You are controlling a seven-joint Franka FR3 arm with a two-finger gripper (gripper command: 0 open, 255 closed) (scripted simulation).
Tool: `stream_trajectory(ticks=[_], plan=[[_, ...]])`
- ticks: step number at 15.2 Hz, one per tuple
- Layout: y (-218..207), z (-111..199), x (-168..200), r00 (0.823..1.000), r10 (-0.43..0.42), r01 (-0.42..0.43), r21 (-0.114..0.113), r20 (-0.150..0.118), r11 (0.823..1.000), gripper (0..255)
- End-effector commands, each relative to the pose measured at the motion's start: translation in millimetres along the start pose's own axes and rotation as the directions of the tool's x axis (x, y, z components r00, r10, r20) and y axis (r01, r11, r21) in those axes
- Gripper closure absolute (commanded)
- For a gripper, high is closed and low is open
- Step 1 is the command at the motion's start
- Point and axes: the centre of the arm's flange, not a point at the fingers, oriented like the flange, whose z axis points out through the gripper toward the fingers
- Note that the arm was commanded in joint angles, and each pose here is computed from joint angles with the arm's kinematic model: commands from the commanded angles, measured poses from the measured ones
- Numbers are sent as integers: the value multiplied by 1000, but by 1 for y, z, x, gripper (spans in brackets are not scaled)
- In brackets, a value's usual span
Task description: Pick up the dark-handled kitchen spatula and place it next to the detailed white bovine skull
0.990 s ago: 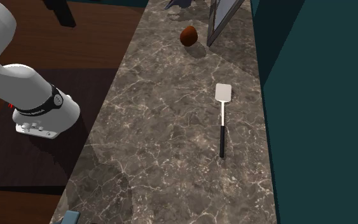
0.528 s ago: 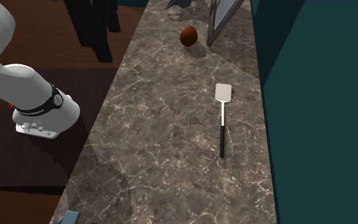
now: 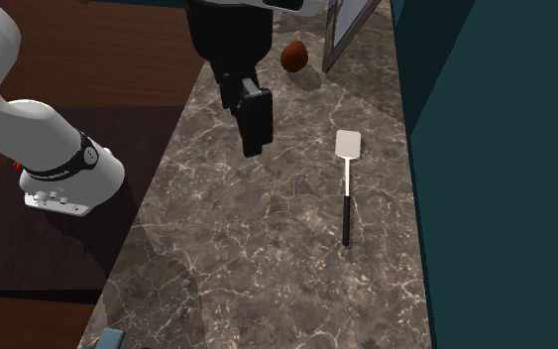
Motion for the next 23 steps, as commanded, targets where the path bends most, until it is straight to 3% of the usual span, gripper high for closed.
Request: stream_trajectory(ticks=[1,3,6,11,15,18,22,23], plan=[[9,20,14,996,-92,92,-3,-5,996,0],[18,36,32,984,-177,177,-6,-9,984,0],[29,60,60,953,-302,302,-10,-14,953,0],[37,101,110,867,-498,498,-18,-22,867,0],[37,132,151,769,-639,638,-26,-26,769,0],[32,156,181,680,-732,732,-32,-29,681,0],[20,187,220,545,-838,837,-41,-31,546,0],[18,190,224,530,-847,846,-42,-32,531,0]])
